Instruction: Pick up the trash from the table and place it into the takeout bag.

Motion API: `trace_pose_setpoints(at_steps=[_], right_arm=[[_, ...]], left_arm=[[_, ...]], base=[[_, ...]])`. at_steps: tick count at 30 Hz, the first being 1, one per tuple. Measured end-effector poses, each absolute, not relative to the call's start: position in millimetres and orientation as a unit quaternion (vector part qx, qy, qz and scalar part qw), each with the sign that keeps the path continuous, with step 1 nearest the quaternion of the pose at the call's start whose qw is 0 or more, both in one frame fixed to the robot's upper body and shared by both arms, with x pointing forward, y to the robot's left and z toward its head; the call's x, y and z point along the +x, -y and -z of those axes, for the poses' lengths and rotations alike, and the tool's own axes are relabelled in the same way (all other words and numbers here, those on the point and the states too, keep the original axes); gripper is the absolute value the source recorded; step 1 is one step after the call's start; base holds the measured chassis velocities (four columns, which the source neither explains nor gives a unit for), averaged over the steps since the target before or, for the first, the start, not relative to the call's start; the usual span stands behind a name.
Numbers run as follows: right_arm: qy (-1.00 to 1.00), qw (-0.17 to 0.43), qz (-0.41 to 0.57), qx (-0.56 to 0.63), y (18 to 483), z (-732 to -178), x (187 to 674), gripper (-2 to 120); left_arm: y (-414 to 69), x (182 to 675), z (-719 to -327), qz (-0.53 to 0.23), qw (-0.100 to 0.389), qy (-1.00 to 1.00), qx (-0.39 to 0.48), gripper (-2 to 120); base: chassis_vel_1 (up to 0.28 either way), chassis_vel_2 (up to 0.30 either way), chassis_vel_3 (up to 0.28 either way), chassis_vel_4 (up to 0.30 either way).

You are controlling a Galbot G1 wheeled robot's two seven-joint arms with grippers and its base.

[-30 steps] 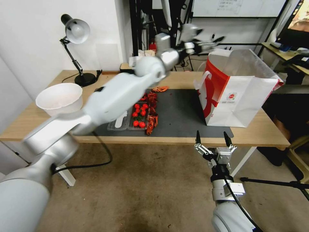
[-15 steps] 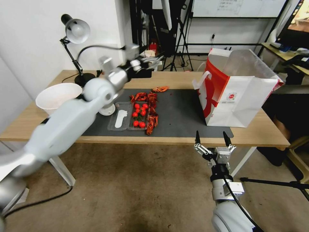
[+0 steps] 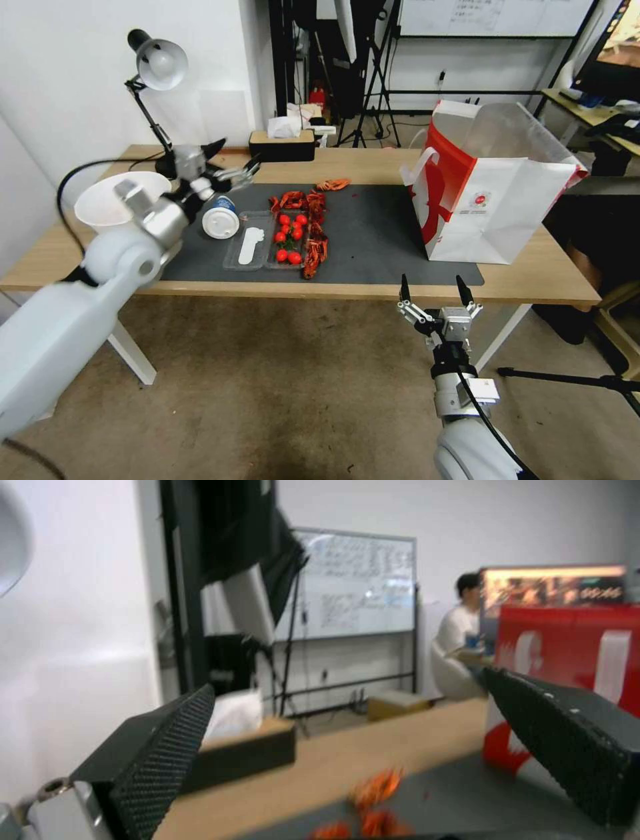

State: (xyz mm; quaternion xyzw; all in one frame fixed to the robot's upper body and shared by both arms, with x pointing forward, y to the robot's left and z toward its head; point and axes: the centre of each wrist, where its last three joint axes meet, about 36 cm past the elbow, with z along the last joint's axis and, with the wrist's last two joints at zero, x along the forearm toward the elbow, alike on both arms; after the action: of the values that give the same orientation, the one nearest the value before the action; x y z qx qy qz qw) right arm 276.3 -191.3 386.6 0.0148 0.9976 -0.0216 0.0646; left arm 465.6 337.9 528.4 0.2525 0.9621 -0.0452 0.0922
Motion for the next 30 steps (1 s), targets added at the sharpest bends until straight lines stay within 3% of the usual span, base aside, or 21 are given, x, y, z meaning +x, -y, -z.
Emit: trace_pose_setpoints(at_steps=[5,17,30], right_arm=[[-0.998,0.064,0.021,0.014,190.9,-386.0,275.2,100],[-0.998,0.065,0.018,0.009,187.7,-385.3,275.3,100],[-0.998,0.06,0.016,0.009,187.2,-380.6,270.8,100]], left_arm=[[-358.2,422.7,-489.5,0.041,0.078,-0.975,0.203,100],[-367.2,352.2,-453.3,0.017,0.08,-0.992,0.097,100],[-358.0,310.5,-414.6,-0.001,0.056,-0.997,0.051,100]], base=[[0.0,0.0,0.0,0.0],[0.0,0.0,0.0,0.0],[0.0,0.0,0.0,0.0]])
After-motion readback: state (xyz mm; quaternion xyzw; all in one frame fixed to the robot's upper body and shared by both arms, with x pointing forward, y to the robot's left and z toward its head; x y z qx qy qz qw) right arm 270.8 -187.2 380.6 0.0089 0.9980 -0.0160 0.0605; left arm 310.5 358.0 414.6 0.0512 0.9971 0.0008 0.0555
